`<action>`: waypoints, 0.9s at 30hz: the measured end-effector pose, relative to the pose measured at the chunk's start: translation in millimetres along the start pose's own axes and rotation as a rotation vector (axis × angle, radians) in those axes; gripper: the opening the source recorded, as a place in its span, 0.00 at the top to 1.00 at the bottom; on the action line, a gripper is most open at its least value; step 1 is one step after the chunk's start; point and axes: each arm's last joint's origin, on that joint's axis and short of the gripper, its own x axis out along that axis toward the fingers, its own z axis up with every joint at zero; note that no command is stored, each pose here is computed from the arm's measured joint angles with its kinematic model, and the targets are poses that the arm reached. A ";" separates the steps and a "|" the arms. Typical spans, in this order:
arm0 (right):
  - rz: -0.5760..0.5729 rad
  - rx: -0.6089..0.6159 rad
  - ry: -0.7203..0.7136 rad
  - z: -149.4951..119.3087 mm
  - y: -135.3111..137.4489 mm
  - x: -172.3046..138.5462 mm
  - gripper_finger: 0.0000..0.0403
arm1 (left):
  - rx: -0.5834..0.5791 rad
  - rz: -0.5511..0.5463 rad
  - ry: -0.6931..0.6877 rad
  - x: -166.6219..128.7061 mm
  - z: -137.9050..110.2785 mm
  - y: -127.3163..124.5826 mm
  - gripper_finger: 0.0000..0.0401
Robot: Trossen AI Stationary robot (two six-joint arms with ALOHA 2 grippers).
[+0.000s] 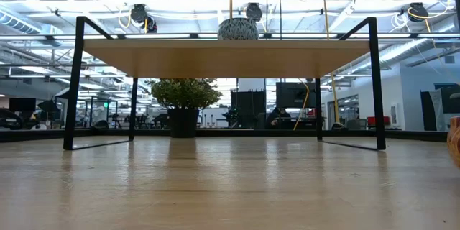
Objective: Stock candles and holders on shelf
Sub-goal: Align the right gold candle holder with the other gold candle holder on the shelf
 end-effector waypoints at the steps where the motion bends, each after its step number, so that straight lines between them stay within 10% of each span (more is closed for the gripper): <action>1: -0.007 0.007 0.011 -0.4 -0.3 -0.7 0.98 | -0.007 0.012 0.018 0.0 -2.0 0.8 0.74; 27: -0.090 0.116 0.261 -8.2 -5.8 -17.2 0.98 | 0.060 0.198 0.061 -4.2 24.0 -7.9 0.68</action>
